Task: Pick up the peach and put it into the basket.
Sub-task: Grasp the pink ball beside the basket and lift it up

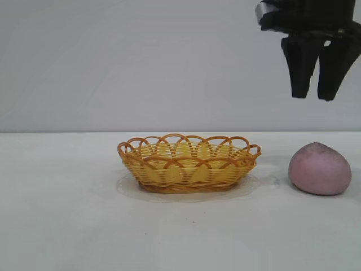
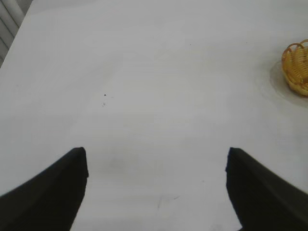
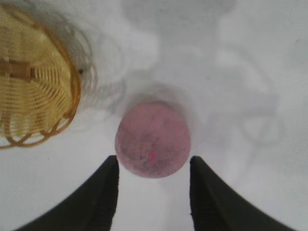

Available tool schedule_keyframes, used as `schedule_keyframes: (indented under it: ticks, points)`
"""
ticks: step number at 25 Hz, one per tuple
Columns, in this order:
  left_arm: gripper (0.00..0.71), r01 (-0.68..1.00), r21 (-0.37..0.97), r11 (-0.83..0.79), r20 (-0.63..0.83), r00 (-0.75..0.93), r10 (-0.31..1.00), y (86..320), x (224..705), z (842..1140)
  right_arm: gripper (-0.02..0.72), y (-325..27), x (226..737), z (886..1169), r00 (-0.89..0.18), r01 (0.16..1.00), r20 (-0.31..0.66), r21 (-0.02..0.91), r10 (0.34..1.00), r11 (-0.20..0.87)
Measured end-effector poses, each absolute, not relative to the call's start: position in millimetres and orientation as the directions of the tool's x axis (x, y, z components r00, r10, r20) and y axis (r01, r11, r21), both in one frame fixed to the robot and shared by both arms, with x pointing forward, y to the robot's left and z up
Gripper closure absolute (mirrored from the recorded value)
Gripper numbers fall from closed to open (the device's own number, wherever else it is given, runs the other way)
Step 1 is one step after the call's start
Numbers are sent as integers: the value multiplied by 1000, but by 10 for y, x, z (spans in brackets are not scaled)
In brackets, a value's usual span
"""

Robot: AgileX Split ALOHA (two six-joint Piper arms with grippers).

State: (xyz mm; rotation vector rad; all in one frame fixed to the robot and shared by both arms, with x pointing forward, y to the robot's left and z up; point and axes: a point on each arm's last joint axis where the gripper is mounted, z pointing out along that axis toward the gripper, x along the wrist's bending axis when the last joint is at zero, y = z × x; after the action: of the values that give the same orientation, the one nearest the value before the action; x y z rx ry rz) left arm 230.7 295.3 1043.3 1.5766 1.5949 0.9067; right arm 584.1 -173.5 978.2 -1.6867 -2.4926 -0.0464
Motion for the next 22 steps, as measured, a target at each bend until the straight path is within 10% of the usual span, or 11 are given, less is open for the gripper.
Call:
schedule_keyframes:
  ticks: [22]
  points:
    - [183,504,864,11,-8,-7,1000,2953,2307,10433,454,-1719,5785,9179,-362,932,91,27,928,361]
